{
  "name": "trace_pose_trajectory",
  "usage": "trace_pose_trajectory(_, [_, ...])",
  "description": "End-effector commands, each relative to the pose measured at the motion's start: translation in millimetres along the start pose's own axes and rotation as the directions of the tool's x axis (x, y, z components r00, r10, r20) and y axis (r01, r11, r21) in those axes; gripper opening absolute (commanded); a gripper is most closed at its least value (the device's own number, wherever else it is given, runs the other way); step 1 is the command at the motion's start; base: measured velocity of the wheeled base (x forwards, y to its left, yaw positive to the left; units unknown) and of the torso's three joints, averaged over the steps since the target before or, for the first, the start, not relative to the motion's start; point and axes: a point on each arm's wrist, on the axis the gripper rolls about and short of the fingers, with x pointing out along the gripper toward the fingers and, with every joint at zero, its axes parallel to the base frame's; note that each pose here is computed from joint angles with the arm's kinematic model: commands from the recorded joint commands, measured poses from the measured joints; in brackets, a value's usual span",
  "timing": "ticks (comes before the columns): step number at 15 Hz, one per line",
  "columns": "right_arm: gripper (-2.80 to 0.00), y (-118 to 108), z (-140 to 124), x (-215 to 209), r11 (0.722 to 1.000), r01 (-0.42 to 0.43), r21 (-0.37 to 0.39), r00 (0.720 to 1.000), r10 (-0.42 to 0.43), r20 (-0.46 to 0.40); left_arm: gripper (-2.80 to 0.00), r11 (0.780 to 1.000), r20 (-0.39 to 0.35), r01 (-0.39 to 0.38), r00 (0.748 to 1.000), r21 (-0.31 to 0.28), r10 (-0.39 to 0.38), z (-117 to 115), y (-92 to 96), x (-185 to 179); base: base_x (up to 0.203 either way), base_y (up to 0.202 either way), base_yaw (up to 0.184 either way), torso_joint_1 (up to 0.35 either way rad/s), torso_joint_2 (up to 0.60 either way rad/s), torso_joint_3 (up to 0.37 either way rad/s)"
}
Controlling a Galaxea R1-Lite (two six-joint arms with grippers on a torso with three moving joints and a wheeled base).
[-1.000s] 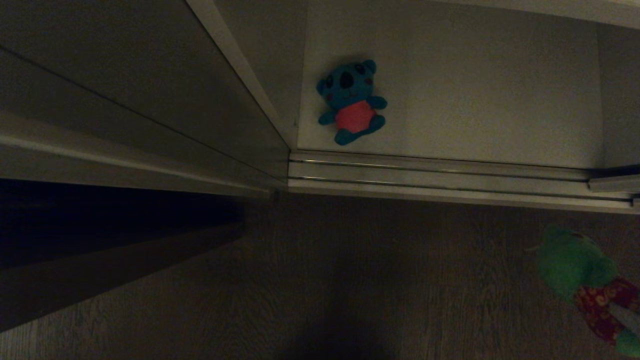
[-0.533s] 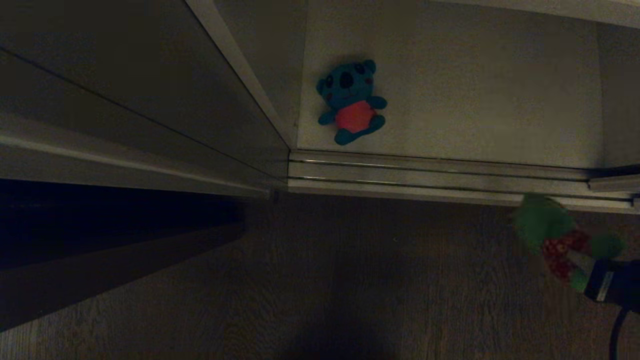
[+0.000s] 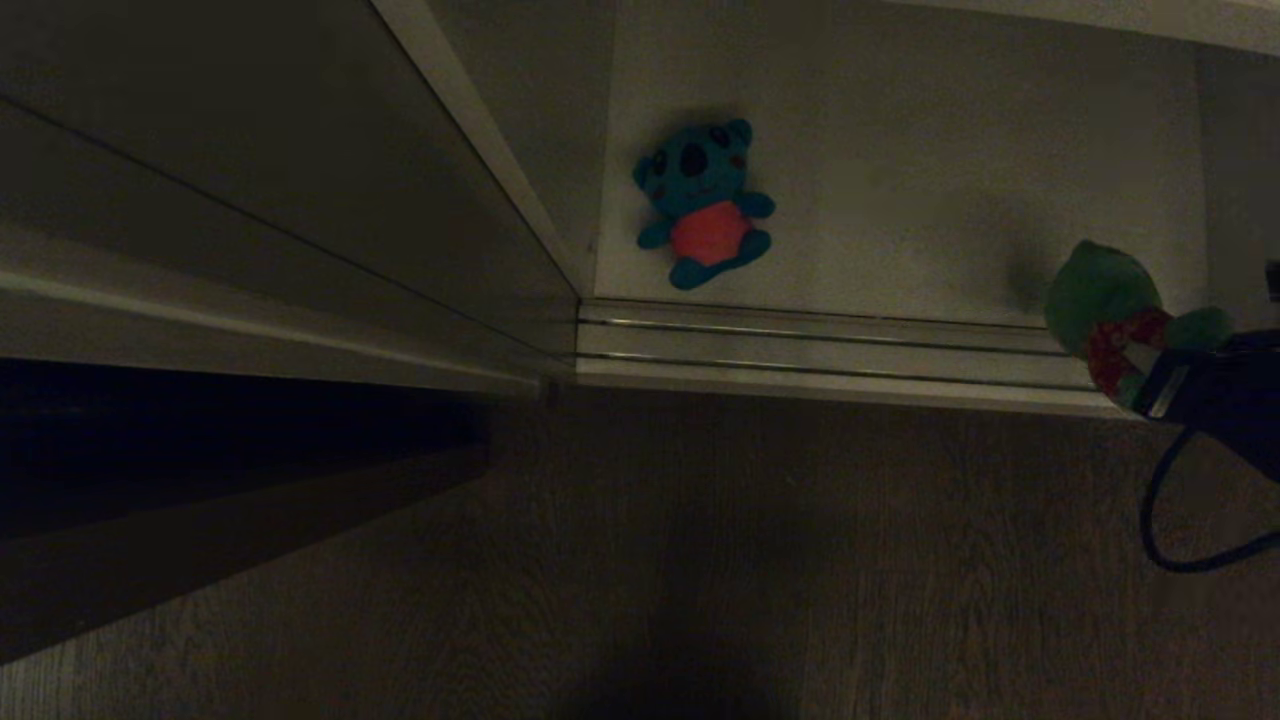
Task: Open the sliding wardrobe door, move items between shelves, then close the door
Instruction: Place the green doll on the lower shelf
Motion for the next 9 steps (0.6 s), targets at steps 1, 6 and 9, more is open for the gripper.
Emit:
trace_pose_trajectory(1, [-2.80, -1.9, -10.7, 32.2, 1.000, 0.001, -0.001, 1.000, -0.001, 0.017, -2.80, 1.000, 0.000, 0.000, 1.000, 0.000, 0.000, 0.0, 0.0, 0.0, 0.000, 0.000, 0.000, 0.000, 0.00, 0.000])
trace_pose_trajectory(6, [-2.80, -9.7, -17.0, 89.4, 0.998, 0.031, -0.054, 0.989, -0.023, 0.145, -2.80, 1.000, 0.000, 0.000, 1.000, 0.000, 0.000, 0.0, 0.0, 0.0, 0.000, 0.000, 0.000, 0.000, 0.00, 0.000])
trace_pose_trajectory(9, [-2.80, -11.5, 9.2, 107.6, 0.997, 0.041, -0.065, 0.967, -0.023, 0.255, -2.80, 1.000, -0.001, 0.000, 1.000, 0.000, 0.000, 0.0, 0.0, 0.1, 0.000, 0.000, 0.000, 0.000, 0.00, 0.000])
